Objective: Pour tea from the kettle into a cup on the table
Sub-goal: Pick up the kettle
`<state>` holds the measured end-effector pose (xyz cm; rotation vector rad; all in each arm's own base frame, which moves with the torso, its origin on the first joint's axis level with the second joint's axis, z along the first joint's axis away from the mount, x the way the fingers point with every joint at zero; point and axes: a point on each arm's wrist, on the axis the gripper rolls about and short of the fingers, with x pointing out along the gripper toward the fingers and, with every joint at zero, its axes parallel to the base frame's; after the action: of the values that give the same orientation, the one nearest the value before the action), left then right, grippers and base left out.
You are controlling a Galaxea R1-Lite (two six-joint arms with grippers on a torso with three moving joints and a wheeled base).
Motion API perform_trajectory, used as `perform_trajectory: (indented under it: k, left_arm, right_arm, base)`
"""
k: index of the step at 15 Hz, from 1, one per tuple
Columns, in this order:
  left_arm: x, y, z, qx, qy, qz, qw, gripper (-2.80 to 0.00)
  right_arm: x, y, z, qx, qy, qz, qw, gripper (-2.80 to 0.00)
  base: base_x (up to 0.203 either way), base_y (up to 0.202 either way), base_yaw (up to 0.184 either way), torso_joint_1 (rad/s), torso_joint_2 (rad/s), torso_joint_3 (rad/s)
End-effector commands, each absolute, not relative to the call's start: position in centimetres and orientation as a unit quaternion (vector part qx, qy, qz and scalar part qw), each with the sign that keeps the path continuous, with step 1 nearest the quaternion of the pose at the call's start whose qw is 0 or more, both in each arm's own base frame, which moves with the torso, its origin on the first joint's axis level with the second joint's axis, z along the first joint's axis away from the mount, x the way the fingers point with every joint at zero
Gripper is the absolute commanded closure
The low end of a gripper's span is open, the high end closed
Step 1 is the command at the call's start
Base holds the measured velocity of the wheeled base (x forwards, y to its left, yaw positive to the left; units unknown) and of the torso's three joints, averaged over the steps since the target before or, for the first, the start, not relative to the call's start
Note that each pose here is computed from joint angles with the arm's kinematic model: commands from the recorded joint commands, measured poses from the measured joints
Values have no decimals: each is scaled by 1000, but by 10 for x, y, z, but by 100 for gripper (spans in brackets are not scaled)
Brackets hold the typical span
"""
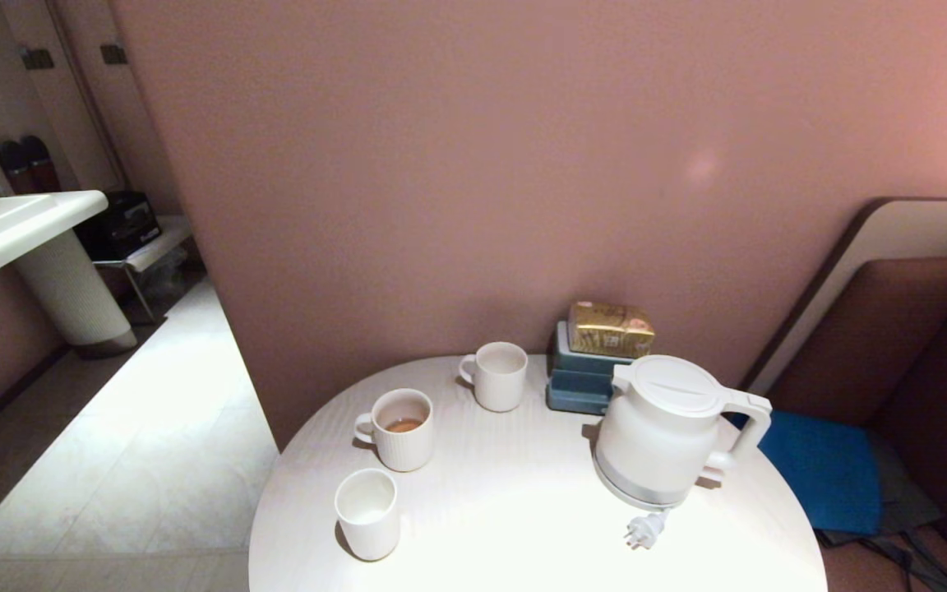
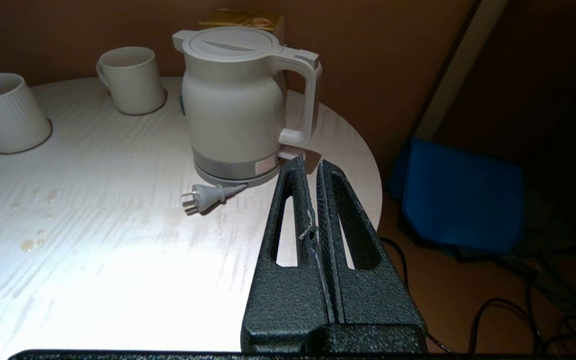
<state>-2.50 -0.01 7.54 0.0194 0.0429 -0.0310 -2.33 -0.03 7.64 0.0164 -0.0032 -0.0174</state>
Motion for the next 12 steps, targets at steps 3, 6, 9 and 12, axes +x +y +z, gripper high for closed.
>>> perform_trajectory:
  k: [3, 6, 9, 12]
  left_arm:
    - [-25, 0, 75, 10, 22, -16, 1000, 0]
    - [-25, 0, 75, 10, 22, -16, 1000, 0]
    - [-25, 0, 75, 10, 22, -16, 1000, 0]
    - [-25, 0, 75, 10, 22, -16, 1000, 0]
  right_arm:
    - [-23, 0, 77, 8, -1, -8, 1000, 0]
    - [-23, 0, 77, 9, -2, -9, 1000, 0]
    - [-23, 0, 77, 8, -3, -8, 1000, 0]
    - [-23, 0, 76, 8, -2, -12, 1000, 0]
  base:
    - [0, 0, 0, 0, 0, 0]
    - [0, 0, 0, 0, 0, 0]
    - [0, 0, 0, 0, 0, 0]
    - [0, 0, 0, 0, 0, 0]
